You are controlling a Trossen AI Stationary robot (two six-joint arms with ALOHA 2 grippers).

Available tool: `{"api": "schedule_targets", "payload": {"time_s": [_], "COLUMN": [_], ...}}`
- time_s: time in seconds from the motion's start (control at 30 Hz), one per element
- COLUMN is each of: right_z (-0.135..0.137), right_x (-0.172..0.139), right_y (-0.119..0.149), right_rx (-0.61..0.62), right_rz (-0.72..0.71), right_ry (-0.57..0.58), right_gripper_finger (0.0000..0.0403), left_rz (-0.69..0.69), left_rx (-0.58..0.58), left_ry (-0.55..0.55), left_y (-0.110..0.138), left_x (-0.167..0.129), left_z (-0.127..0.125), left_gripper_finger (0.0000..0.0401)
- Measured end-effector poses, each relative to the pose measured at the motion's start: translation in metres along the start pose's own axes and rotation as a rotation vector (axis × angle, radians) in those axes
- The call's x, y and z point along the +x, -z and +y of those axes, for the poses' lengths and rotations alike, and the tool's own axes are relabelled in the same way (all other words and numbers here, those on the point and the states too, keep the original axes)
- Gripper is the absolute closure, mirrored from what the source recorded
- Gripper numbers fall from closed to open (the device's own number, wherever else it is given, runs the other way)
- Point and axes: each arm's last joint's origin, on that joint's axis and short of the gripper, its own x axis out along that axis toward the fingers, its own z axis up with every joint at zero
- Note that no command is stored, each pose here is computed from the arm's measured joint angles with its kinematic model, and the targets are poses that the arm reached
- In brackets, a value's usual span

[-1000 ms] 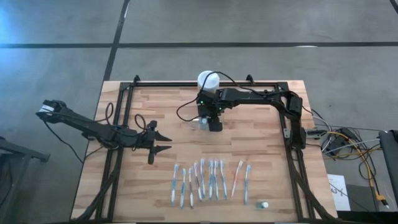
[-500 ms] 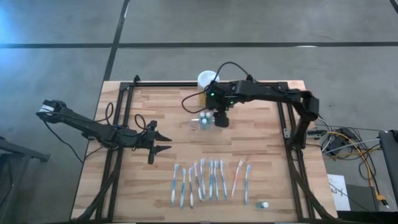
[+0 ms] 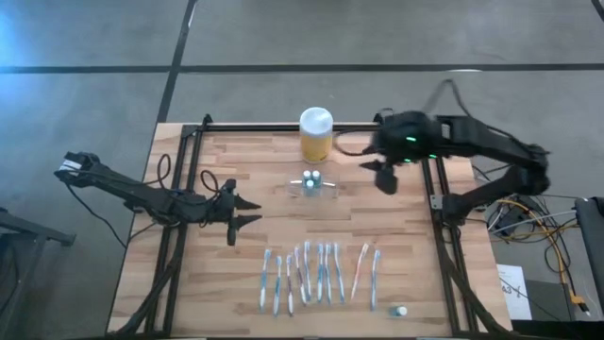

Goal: Pick & Place toothbrushing station
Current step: Put the blue mouthwash into the transparent organizer

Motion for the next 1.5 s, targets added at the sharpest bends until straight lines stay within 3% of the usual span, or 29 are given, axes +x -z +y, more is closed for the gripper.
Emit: {"api": "schedule_targets", "payload": {"time_s": [0.1, 0.2, 0.3, 0.37, 0.47, 0.67, 0.9, 1.2, 1.5], "right_z": [0.016, 0.026, 0.030, 0.033, 0.037, 0.041, 0.051, 0.092, 0.134], "right_x": [-0.024, -0.040, -0.044, -0.041, -0.031, -0.010, 0.005, 0.019, 0.043], "right_y": [0.014, 0.031, 0.051, 0.062, 0.075, 0.094, 0.110, 0.123, 0.128], "right_rx": [-0.052, -0.055, -0.029, -0.024, -0.022, -0.009, 0.017, 0.057, 0.065], "right_rz": [-0.162, -0.296, -0.323, -0.310, -0.267, -0.176, -0.093, 0.115, 0.389], "right_ry": [-0.092, -0.188, -0.235, -0.255, -0.253, -0.244, -0.276, -0.423, -0.303], "right_gripper_finger": [0.0265, 0.0300, 0.0335, 0.0358, 0.0387, 0.0394, 0.0394, 0.0394, 0.0390], "left_rz": [0.000, -0.007, -0.011, -0.016, -0.028, -0.050, -0.049, -0.023, -0.027], "left_rx": [0.017, 0.033, 0.045, 0.059, 0.081, 0.086, -0.023, -0.037, -0.111], "left_ry": [0.030, 0.081, 0.109, 0.120, 0.125, 0.131, 0.136, 0.037, 0.024], "left_y": [-0.003, -0.008, -0.011, -0.012, -0.013, -0.016, -0.018, -0.015, -0.015], "left_x": [0.000, -0.001, -0.003, -0.004, -0.006, -0.009, -0.016, -0.018, -0.018], "left_z": [-0.002, -0.004, -0.004, -0.004, -0.004, -0.003, -0.001, 0.004, 0.004], "left_gripper_finger": [0.0279, 0.0320, 0.0375, 0.0392, 0.0391, 0.0397, 0.0398, 0.0374, 0.0365]}}
